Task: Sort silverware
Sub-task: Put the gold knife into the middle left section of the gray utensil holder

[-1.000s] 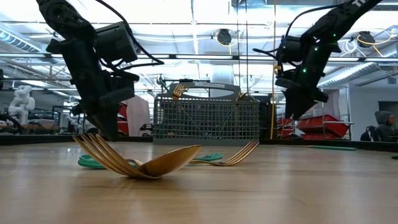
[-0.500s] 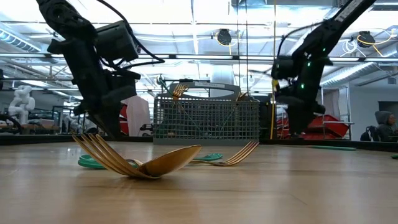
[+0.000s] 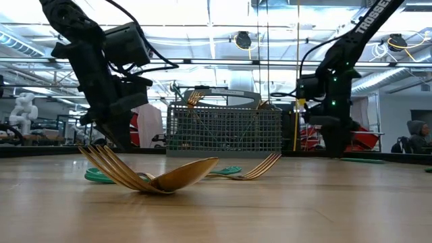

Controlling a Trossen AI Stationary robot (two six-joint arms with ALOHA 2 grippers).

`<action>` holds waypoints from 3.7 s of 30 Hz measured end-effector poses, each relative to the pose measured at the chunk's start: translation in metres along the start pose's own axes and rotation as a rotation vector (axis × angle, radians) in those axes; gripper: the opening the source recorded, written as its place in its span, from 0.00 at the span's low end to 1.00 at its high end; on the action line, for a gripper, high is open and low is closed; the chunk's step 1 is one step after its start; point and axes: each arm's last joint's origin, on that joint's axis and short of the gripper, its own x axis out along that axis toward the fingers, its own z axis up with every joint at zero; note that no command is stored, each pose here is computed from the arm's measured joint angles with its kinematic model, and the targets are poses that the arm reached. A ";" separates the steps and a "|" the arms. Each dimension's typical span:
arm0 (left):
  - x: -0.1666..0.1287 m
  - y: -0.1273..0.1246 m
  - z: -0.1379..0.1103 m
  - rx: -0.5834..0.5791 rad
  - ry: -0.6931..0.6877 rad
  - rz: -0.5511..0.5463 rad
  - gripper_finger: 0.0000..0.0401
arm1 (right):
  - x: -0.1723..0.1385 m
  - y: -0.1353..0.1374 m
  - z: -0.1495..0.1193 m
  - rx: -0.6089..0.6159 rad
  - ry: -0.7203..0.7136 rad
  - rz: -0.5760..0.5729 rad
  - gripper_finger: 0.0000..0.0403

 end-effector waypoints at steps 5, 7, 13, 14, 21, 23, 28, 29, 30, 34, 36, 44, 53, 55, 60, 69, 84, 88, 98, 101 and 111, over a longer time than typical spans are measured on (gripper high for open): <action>0.000 0.000 0.000 0.000 0.000 0.000 0.02 | 0.000 -0.004 -0.008 0.003 0.087 -0.005 0.59; 0.000 0.000 0.000 0.000 0.000 0.000 0.02 | 0.000 -0.004 -0.009 -0.007 0.094 -0.005 0.58; 0.000 0.000 0.000 0.001 -0.003 0.003 0.02 | -0.015 -0.004 -0.002 0.014 0.127 0.002 0.58; 0.000 0.000 0.000 0.001 -0.002 0.004 0.02 | -0.019 -0.004 -0.001 0.016 0.144 0.001 0.58; 0.000 0.000 0.000 0.001 -0.004 0.006 0.02 | -0.034 -0.005 0.000 0.152 0.125 -0.018 0.57; 0.000 0.000 0.000 0.002 -0.005 0.006 0.02 | -0.031 -0.007 0.000 0.209 0.108 -0.022 0.57; 0.000 0.000 0.000 0.009 -0.004 0.007 0.02 | -0.017 -0.015 -0.009 0.379 0.111 -0.032 0.57; 0.000 0.000 0.000 0.009 -0.004 0.006 0.02 | -0.014 -0.017 -0.013 0.399 0.125 -0.033 0.57; 0.000 0.000 0.000 0.009 -0.004 0.007 0.02 | -0.011 -0.018 -0.017 0.412 0.140 -0.029 0.57; 0.000 0.000 0.000 0.011 -0.006 0.009 0.02 | 0.000 -0.018 -0.023 0.452 0.137 0.026 0.57; 0.000 0.001 0.001 0.010 -0.017 0.021 0.02 | 0.005 -0.017 -0.027 0.499 0.136 0.019 0.54; 0.000 0.002 0.001 0.010 -0.040 0.047 0.02 | 0.018 -0.021 -0.038 0.540 0.158 -0.024 0.17; 0.000 0.002 0.001 0.007 -0.040 0.047 0.02 | 0.014 -0.019 -0.038 0.488 0.153 -0.006 0.01; 0.000 0.002 0.001 0.007 -0.040 0.047 0.02 | 0.008 -0.019 -0.040 0.495 0.137 0.004 0.00; 0.000 0.002 0.001 0.007 -0.040 0.047 0.02 | -0.007 -0.018 -0.050 0.528 0.123 0.016 0.00; 0.000 0.001 0.001 0.005 -0.040 0.046 0.02 | -0.043 -0.011 -0.052 0.534 -0.102 0.071 0.00; 0.000 0.001 0.001 0.000 -0.040 0.045 0.02 | -0.135 0.023 -0.025 0.429 -1.046 0.372 0.00; 0.000 0.001 0.001 -0.001 -0.040 0.045 0.02 | -0.149 0.039 -0.010 0.320 -1.252 0.442 0.00; 0.000 0.001 0.001 0.000 -0.044 0.049 0.02 | -0.141 0.080 0.047 0.101 -1.336 0.443 0.00; 0.000 0.002 0.002 0.000 -0.051 0.057 0.02 | -0.141 0.096 0.070 0.015 -1.330 0.445 0.00; 0.000 0.002 0.002 0.003 -0.063 0.071 0.02 | -0.119 0.135 0.128 -0.163 -1.310 0.382 0.00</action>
